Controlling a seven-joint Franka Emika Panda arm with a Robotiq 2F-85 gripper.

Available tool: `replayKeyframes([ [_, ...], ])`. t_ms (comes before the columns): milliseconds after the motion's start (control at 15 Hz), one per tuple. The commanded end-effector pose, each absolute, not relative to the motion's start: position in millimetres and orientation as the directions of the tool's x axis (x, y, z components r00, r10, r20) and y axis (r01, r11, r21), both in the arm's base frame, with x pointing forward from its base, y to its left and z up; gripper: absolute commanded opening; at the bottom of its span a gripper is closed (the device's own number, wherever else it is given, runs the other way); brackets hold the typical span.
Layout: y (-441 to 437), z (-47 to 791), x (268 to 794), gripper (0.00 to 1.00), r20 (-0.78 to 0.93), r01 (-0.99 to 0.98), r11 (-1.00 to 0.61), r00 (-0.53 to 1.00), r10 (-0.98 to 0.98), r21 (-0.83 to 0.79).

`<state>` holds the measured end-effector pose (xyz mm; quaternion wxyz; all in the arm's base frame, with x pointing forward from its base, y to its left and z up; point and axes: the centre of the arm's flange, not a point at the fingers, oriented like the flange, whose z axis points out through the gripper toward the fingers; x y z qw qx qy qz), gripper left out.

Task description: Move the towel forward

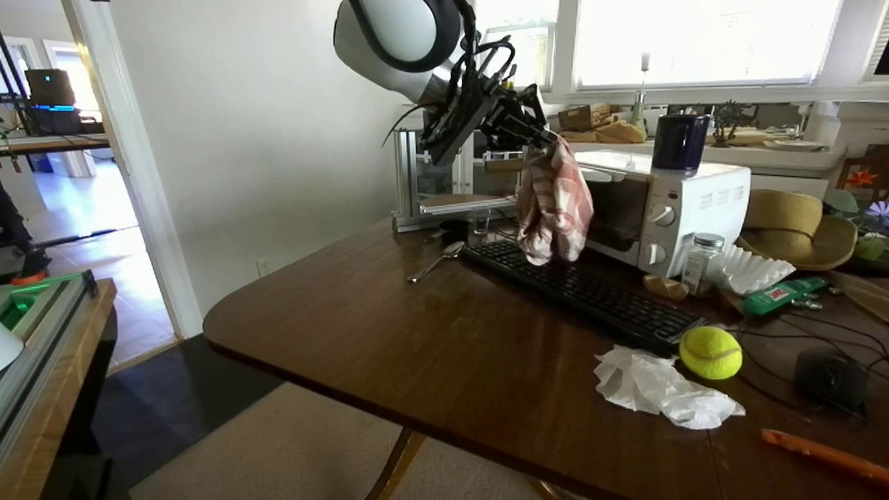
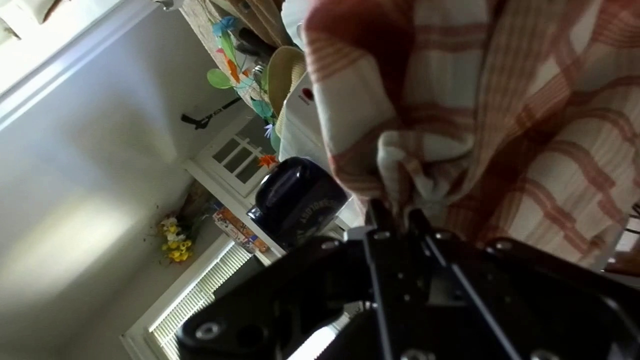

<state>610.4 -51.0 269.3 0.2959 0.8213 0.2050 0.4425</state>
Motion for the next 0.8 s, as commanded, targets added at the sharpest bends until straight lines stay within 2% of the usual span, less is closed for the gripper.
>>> replayKeyframes([
  [0, -78.3, 232.5, 545.2, 0.02, 0.599, 0.136, -0.756, 0.528, 0.603, 0.641],
  [733, -91.7, 209.1, 475.5, 0.02, 0.539, 0.162, -0.813, 0.674, 0.505, 0.56],
])
